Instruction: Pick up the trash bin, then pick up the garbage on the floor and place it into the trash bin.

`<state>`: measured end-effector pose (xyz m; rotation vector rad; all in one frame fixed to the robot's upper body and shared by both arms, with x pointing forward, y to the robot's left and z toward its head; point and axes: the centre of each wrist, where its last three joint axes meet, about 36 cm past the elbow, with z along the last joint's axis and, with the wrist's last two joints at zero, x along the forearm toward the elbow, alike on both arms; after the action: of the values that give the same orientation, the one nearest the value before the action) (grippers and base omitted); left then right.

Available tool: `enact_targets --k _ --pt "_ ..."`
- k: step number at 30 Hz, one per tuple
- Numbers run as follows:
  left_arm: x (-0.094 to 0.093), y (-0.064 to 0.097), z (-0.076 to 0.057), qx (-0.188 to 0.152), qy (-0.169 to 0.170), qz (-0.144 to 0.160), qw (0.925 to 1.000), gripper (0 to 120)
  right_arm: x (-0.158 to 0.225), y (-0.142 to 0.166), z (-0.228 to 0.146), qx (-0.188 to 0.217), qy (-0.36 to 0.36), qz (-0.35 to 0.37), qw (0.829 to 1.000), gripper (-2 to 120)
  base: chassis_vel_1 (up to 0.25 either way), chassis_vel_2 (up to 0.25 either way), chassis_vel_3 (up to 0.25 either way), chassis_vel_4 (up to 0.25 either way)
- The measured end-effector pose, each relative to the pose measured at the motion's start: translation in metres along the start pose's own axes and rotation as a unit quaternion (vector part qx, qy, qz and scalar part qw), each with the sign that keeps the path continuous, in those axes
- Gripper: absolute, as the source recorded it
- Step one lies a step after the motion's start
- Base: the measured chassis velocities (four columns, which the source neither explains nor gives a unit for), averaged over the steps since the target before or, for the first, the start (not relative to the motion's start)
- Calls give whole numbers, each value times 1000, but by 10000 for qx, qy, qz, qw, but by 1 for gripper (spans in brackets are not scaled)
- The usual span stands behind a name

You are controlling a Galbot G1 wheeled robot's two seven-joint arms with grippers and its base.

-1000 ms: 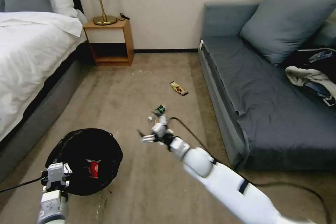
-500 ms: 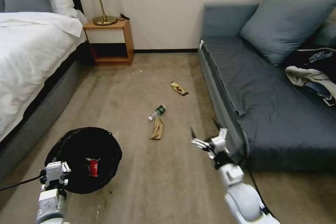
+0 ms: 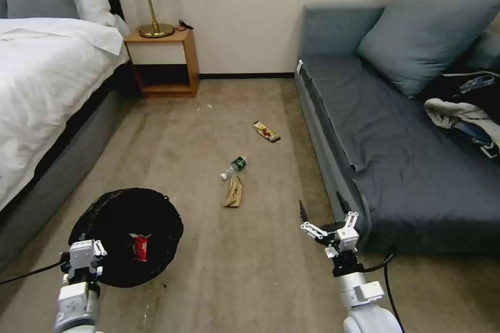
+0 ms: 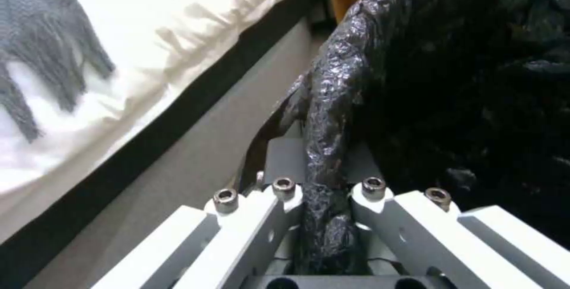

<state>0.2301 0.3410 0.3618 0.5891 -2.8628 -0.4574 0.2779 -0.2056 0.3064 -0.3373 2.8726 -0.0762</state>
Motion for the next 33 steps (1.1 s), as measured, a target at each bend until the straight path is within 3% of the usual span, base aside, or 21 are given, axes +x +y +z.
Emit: enact_targets --k 9,15,33 --pt "3 -3 2 -29 55 -87 9999 4 -4 3 5 -20 -23 -94 10000 100 -23 18 30 -23" --pt "4 -4 3 -29 65 -106 9999 4 -5 1 7 -2 -69 -127 9999 100 -160 170 170 -157" --pt "5 -1 3 -47 74 -148 9999 4 -9 6 9 -65 -172 -326 9993 100 -292 287 290 -288"
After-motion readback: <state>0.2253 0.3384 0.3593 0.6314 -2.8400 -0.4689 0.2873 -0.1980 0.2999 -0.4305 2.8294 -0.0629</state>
